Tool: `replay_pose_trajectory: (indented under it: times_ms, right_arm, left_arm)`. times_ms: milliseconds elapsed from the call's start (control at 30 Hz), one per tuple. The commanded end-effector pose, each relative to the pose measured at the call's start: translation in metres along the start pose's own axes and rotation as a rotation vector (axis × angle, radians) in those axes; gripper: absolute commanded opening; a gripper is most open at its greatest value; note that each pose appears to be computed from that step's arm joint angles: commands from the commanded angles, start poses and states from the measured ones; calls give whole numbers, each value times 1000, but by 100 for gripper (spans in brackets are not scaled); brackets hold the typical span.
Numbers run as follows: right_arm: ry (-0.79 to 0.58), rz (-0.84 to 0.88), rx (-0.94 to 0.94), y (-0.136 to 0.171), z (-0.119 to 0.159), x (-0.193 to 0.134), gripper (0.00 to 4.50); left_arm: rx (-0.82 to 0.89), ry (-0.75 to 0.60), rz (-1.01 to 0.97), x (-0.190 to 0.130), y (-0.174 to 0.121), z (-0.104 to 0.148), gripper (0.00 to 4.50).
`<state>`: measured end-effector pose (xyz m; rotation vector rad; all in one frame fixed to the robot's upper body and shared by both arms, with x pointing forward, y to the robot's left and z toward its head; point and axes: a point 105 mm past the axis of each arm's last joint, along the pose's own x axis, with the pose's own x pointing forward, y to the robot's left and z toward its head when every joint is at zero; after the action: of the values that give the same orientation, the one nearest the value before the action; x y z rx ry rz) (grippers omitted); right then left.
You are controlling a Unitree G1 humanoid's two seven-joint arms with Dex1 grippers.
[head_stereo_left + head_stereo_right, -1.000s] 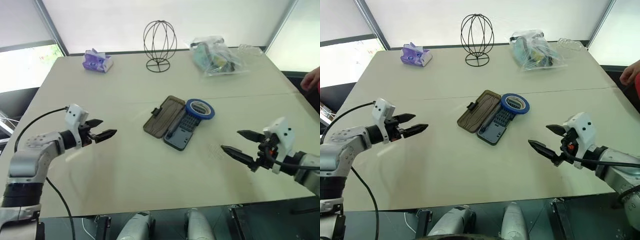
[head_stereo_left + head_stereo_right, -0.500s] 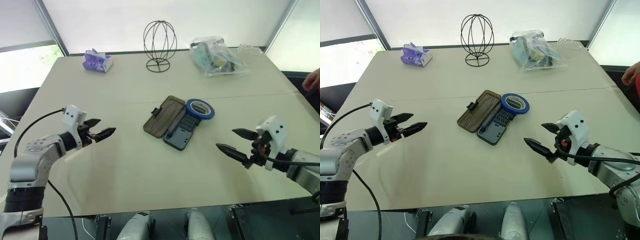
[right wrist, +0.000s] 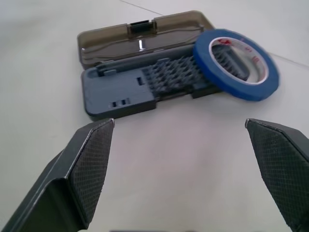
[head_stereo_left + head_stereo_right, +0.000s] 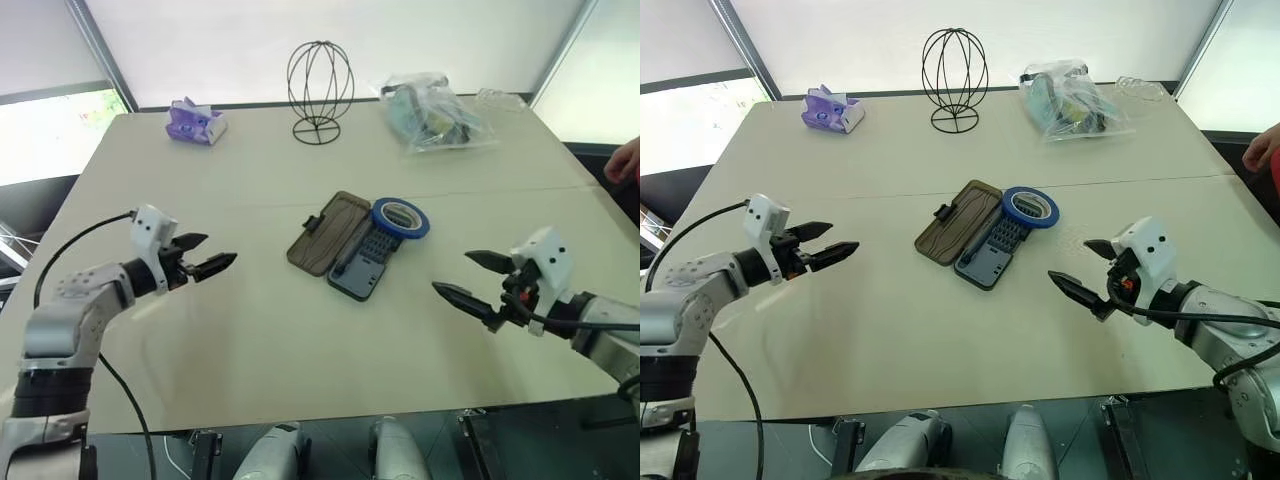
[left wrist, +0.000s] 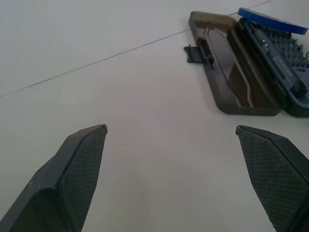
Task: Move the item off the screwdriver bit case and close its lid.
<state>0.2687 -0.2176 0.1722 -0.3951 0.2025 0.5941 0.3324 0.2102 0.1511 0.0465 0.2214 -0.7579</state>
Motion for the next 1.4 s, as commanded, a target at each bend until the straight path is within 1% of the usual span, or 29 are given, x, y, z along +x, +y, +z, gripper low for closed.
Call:
replay_pose_trajectory:
  times_ms: [33, 100, 200, 300, 400, 500, 633, 800, 933, 1000, 1067, 1267, 1300, 1400]
  right_arm:
    - [42, -38, -395, -26, 4, 13, 450]
    - [54, -34, -542, -37, 2, 25, 450]
    - [48, -42, -680, -49, 0, 47, 450]
    - [36, -43, -718, -50, -8, 66, 450]
    - [16, -43, -717, -44, -19, 82, 450]
    - [-17, -71, -698, -39, -22, 93, 450]
    - [-51, -135, -722, -38, -22, 110, 450]
    - [-48, -172, -790, -37, -24, 129, 450]
    - [-43, -217, -841, -43, -24, 140, 450]
    - [-39, -206, -860, -42, -26, 144, 397]
    - [-35, -190, -869, -39, -29, 145, 326]
    - [-21, -160, -885, -37, -37, 141, 20]
    - [-20, -159, -887, -37, -38, 140, 4]
    - [-19, -178, -895, -39, -36, 134, 4]
  left_arm:
    - [61, -13, -250, 16, -29, 33, 447]
    - [89, -6, -332, 23, -37, 45, 447]
    - [122, -5, -418, 29, -45, 60, 447]
    - [150, 3, -482, 27, -54, 67, 447]
    - [159, -3, -492, 26, -58, 71, 447]
    - [142, -20, -465, 25, -59, 69, 447]
    - [107, -31, -407, 26, -57, 59, 447]
    - [99, -23, -397, 26, -61, 50, 447]
    - [87, -29, -371, 25, -58, 50, 447]
    - [84, -33, -364, 25, -58, 50, 450]
    - [81, -34, -359, 25, -58, 49, 450]
    - [73, -34, -340, 24, -58, 46, 450]
    - [72, -35, -339, 24, -58, 46, 450]
    - [70, -38, -339, 26, -59, 46, 450]
